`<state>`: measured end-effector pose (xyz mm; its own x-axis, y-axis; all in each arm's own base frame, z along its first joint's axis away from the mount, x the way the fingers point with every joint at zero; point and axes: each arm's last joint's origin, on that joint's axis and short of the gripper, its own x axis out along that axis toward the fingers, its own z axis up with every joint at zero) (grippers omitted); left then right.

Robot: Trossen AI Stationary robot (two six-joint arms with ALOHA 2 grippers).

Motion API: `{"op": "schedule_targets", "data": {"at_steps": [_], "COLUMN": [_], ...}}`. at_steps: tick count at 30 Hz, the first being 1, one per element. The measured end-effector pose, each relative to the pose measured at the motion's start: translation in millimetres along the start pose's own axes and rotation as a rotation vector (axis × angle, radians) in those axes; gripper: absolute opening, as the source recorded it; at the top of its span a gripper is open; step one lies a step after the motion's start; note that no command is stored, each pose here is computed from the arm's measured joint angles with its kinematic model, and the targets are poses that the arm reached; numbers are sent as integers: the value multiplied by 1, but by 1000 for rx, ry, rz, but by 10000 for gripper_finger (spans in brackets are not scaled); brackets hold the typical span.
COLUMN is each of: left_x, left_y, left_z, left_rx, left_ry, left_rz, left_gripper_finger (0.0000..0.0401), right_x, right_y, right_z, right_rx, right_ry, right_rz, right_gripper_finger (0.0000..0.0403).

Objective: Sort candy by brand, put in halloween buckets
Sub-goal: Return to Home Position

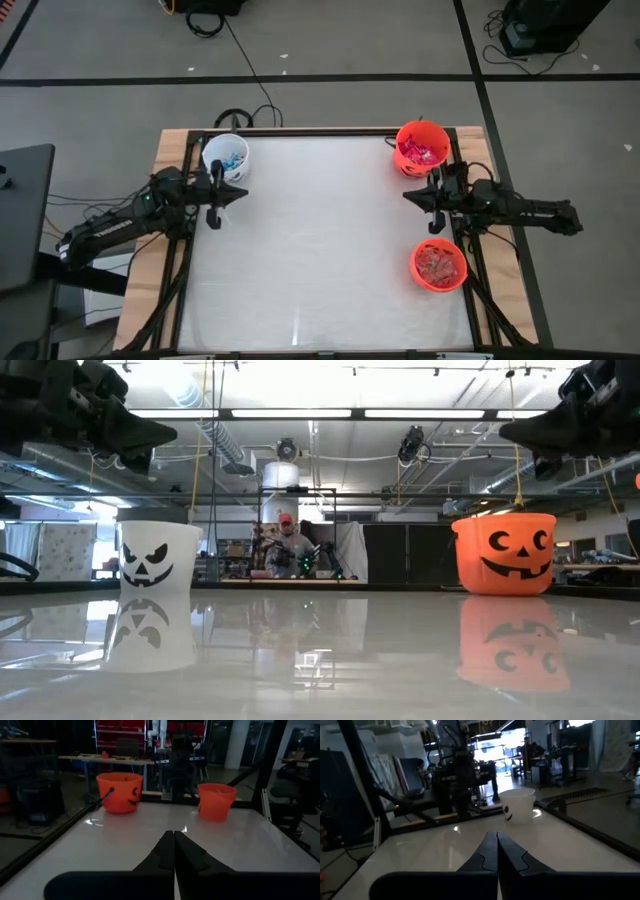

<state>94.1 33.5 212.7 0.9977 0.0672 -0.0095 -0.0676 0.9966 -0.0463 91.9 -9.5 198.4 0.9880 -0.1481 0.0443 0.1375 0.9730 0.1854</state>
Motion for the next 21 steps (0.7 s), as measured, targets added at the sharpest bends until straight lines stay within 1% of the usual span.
{"op": "schedule_targets", "data": {"at_steps": [4, 8, 10, 13, 17, 21], "left_x": [0, 0, 0, 3, 6, 6], "left_y": [0, 0, 0, 2, 4, 4], "left_z": [-2, -2, -3, -12, -28, -32], "left_rx": [1, 3, 3, -6, -36, -23], "left_ry": [22, 22, 23, -3, -78, -129], "left_rz": [0, -1, -1, 0, 9, 5], "left_gripper_finger": [4, 4, 4, 4, 4, 4], "right_x": [2, 6, 6, 6, 5, 4], "right_y": [-2, -4, -5, -5, -5, -5], "right_z": [-10, -21, -24, -25, -24, -24], "right_rx": [-1, 7, 9, 9, 21, 29], "right_ry": [12, -44, -37, -35, -43, -46], "right_rz": [2, 10, 10, 10, 28, 25], "right_gripper_finger": [2, 1, 1, 1, 0, 1]}}
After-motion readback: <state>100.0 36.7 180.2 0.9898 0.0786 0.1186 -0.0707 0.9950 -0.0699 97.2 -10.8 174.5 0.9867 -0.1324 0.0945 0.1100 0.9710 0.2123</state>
